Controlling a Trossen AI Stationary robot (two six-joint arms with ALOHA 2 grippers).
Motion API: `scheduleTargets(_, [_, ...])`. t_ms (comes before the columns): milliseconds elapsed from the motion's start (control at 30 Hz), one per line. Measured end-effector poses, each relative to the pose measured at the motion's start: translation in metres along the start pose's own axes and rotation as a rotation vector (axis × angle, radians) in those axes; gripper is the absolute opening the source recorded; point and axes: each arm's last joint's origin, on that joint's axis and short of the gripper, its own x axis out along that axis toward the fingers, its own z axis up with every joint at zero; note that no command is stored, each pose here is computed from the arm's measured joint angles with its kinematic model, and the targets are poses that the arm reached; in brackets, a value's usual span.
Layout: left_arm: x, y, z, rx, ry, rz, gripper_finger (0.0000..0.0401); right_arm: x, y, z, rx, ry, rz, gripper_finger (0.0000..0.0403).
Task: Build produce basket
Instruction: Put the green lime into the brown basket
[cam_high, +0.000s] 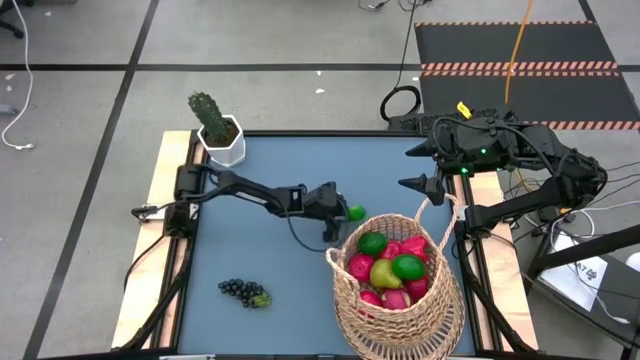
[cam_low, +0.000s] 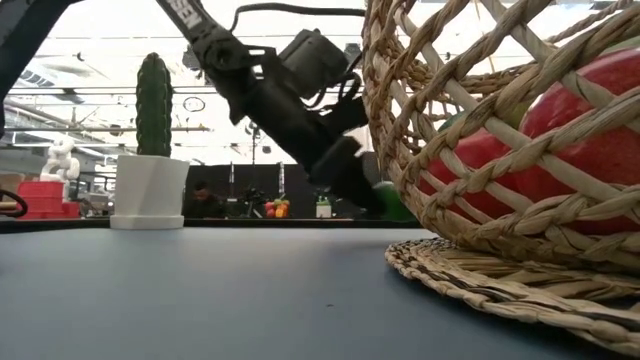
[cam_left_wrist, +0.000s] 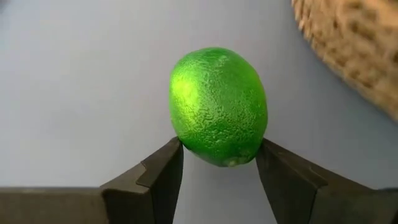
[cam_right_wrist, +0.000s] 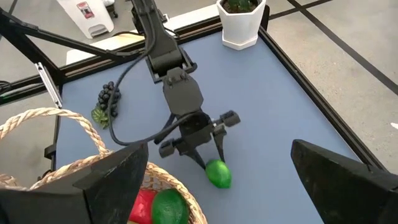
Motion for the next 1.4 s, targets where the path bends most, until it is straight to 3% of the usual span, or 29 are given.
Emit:
scheduleTargets(267, [-0.016,0.002,-0.008,0.011,0.183,-0.005,0.0198,0.0,0.0,-0.001,-0.011,0.008,-0.003,0.0389])
scheduleTargets(667, [-0.02,-0.003,-0.022,-0.096,0.336,-0.032,0.0202,0.0,-0.001,-0.002,-0.021,0.021,-0.007,0.0389])
scheduleTargets(833, [-0.02,-0.004,-0.02,-0.091,0.319,-0.02,0.025,0.0,-0.001,-0.002,-0.029,0.022,-0.006,0.0389])
scheduleTargets(1100, [-0.02,0.002,-0.007,-0.119,0.19,-0.016,0.0384,0.0,-0.001,-0.002,-0.028,0.022,-0.006,0.0389])
scheduleTargets(1200, [-0.017,0.003,-0.007,-0.124,0.17,-0.013,0.0395,0.0,-0.001,-0.002,-0.028,0.022,-0.005,0.0389])
scheduleTargets(1400, [-0.004,0.009,-0.017,-0.17,0.175,-0.011,0.0378,0.0,-0.001,-0.002,-0.028,0.022,-0.004,0.0389])
